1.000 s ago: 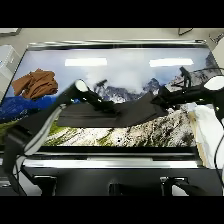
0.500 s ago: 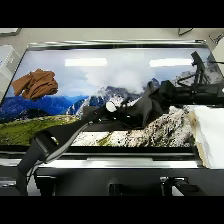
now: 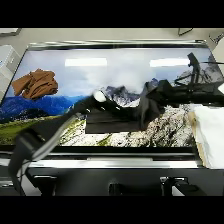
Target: Fold the clothes and pants, and hang the long-sleeved shirts on hangers.
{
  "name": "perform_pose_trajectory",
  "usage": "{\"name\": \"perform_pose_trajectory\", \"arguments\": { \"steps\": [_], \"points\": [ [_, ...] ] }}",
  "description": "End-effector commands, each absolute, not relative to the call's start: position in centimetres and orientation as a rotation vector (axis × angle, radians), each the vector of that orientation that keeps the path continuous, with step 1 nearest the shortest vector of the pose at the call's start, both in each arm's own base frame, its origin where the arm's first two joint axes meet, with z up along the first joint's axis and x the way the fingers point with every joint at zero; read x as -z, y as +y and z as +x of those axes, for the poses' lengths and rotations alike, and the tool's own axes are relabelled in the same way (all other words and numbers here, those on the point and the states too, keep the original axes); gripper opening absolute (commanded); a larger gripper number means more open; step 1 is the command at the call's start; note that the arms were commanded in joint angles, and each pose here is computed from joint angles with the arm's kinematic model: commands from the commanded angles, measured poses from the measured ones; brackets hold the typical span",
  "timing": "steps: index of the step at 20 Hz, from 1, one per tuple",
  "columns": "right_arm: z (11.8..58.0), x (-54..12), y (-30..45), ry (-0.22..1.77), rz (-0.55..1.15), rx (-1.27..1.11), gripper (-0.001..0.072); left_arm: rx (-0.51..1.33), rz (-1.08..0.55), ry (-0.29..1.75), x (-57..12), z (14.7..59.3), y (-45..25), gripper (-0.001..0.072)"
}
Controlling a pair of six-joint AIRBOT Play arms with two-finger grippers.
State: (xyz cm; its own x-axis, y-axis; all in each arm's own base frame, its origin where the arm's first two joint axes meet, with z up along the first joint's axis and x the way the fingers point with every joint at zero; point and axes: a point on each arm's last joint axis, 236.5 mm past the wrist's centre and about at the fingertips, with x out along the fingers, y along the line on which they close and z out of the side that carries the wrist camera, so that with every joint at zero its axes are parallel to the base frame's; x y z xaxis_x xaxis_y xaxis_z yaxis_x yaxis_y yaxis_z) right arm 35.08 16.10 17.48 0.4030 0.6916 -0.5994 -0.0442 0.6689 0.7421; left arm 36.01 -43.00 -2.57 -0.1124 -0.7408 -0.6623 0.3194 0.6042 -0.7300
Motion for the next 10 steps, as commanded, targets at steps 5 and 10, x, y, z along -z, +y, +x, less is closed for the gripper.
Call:
{"name": "perform_pose_trajectory", "arguments": {
  "steps": [5,10],
  "points": [
    [38.7,-11.8,28.0,1.149,0.843,-0.694,0.0044,0.499,-0.169,1.152,-10.5,44.5,-16.2,0.0021],
    [37.4,-0.5,38.8,1.339,0.947,-0.642,0.0048,0.414,-0.189,0.929,-20.3,42.4,-10.7,0.0021]
  ]
}}
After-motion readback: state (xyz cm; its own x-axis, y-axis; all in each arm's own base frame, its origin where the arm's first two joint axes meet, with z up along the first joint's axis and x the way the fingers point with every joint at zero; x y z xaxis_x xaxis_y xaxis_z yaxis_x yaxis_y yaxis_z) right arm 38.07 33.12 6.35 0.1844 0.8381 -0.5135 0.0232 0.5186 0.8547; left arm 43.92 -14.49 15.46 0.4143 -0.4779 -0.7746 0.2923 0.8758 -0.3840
